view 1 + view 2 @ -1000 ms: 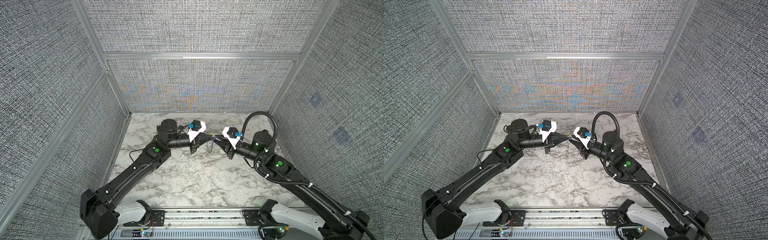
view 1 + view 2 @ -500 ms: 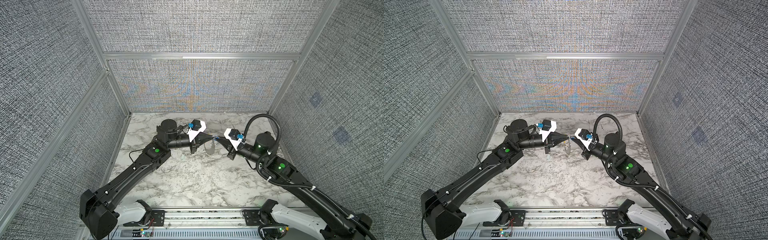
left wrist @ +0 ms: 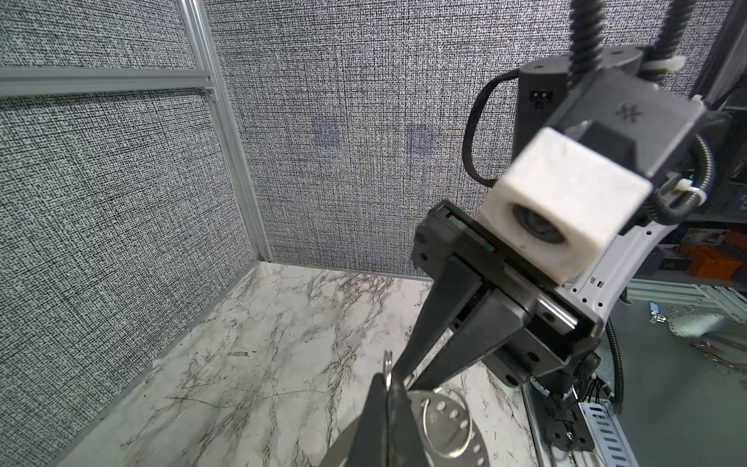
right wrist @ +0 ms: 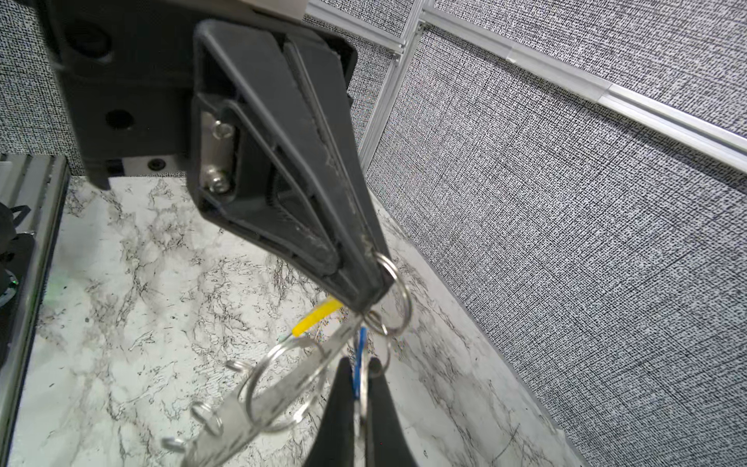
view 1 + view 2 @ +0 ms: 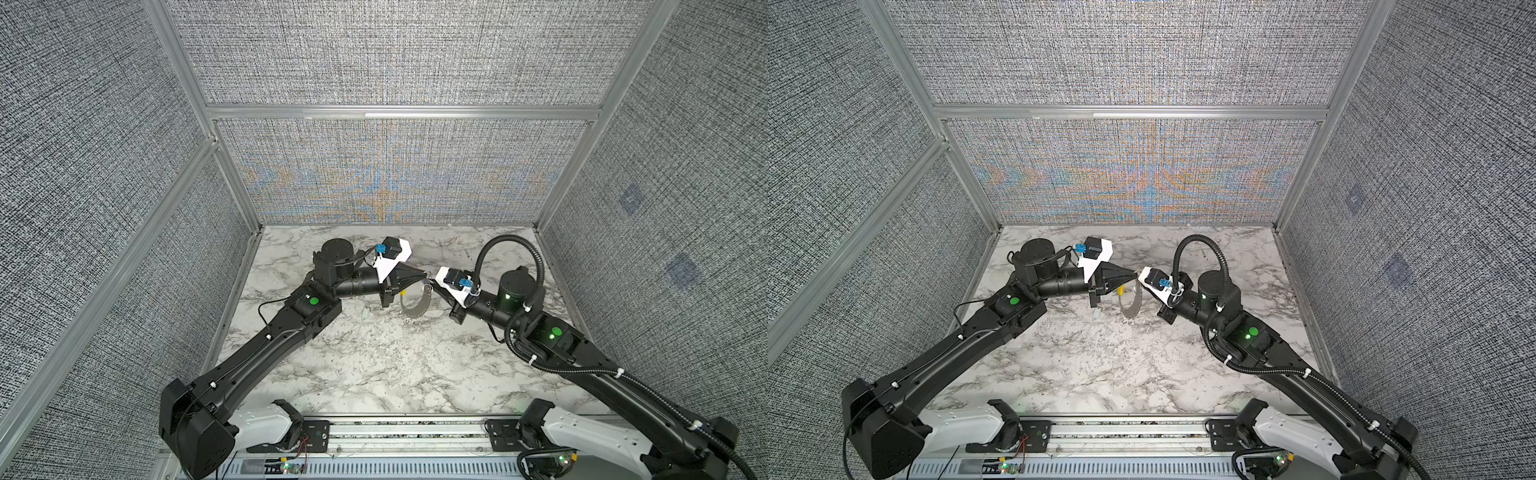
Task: Remove the keys from the keyring
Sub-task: 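Rotate the right gripper holding the keyring away from the open left gripper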
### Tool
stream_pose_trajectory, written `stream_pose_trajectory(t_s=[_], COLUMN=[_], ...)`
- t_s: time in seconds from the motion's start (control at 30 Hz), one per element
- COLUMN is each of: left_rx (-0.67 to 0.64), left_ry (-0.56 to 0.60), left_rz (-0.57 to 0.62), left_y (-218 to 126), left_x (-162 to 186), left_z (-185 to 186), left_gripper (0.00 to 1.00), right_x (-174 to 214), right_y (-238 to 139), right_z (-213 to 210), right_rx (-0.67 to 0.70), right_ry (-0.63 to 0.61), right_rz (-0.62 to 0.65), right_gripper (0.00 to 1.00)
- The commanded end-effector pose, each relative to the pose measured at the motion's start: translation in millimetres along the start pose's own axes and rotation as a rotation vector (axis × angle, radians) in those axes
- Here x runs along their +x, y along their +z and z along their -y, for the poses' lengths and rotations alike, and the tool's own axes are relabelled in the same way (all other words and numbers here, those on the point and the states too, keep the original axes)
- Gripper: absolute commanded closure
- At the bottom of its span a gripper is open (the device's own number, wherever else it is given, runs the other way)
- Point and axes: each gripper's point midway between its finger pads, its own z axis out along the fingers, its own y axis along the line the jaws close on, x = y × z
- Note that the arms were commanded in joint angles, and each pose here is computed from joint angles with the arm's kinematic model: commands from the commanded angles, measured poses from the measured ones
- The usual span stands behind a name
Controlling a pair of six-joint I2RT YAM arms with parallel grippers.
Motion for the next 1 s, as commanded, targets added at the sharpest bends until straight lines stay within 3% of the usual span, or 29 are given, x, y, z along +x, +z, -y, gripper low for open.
stream_pose_trajectory(t_s=[0.0,0.1,0.3,0.4,0.7,0.97], left_rx=[-0.022,-0.017,-0.001,0.007,0.063,0.141], left_ry=[0.075,0.069,0.063,0.063,0.063,0.06], left_rz=[0.083,0.081,0.069,0.069,0.064,0.069], left_y=[-3.8,-3.6,-4.3,-4.6,-5.5,-5.7], left_x=[-24.1,-22.5,-18.2,-17.9,-13.8,-12.4], left_z=[-2.5,-2.2,1.2,2.6,10.7,21.2], left_gripper=[1.0,1.0,1.0,1.0,1.0,1.0], right_x=[10.5,10.9,0.4,-4.0,-15.7,-35.7], right_y=[-0.8,-1.5,-8.5,-13.0,-36.7,-37.7], right_z=[-4.8,-5.0,-5.3,-8.2,-3.3,-6.9], right_rx=[-0.015,-0.015,-0.019,-0.034,-0.017,-0.131], right_ry=[-0.012,-0.011,-0.004,-0.001,-0.063,-0.016], right_rz=[-0.04,-0.043,-0.008,0.008,0.012,0.053], right_gripper=[1.0,0.97,0.71,0.65,0.68,0.8])
